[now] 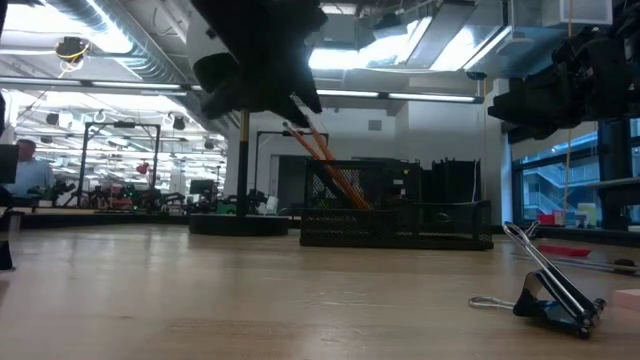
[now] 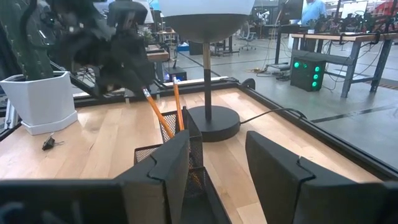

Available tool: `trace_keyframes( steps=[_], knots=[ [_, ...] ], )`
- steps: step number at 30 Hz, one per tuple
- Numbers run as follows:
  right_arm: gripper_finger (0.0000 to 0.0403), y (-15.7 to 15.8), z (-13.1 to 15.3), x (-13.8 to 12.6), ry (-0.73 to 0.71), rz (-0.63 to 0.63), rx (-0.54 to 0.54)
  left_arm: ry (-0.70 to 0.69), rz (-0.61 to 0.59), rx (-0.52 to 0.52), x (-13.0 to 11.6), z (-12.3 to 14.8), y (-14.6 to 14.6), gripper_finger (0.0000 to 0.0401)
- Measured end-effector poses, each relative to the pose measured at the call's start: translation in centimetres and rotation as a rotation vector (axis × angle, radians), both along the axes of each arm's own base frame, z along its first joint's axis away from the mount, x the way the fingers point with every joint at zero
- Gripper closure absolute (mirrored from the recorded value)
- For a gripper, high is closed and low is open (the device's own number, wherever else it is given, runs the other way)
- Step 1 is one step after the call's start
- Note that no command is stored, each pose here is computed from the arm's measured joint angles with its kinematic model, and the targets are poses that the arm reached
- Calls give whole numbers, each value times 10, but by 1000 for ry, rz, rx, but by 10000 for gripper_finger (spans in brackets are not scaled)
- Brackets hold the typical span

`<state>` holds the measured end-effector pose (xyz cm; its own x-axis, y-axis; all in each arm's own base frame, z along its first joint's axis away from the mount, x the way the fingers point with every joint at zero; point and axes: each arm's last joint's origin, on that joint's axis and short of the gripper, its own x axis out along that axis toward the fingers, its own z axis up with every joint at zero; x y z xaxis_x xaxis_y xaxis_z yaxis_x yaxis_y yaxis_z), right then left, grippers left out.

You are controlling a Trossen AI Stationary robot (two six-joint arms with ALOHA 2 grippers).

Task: Pick and place office supplies into organizer
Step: Put the orange pencil into the black desk organizer, then put the bottom left black binder clip into the black desk organizer

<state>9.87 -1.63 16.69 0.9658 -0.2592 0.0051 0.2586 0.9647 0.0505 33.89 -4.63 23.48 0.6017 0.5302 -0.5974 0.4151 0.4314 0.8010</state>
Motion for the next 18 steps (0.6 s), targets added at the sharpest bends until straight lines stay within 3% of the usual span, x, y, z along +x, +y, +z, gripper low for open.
trace_keyframes(
  steps=[11,18],
  knots=[
    [241,0,0,0,1,0,1,-213,112,-330,-30,43,0,270],
    [241,0,0,0,1,0,2,-135,13,-852,-44,49,-16,270]
  ],
)
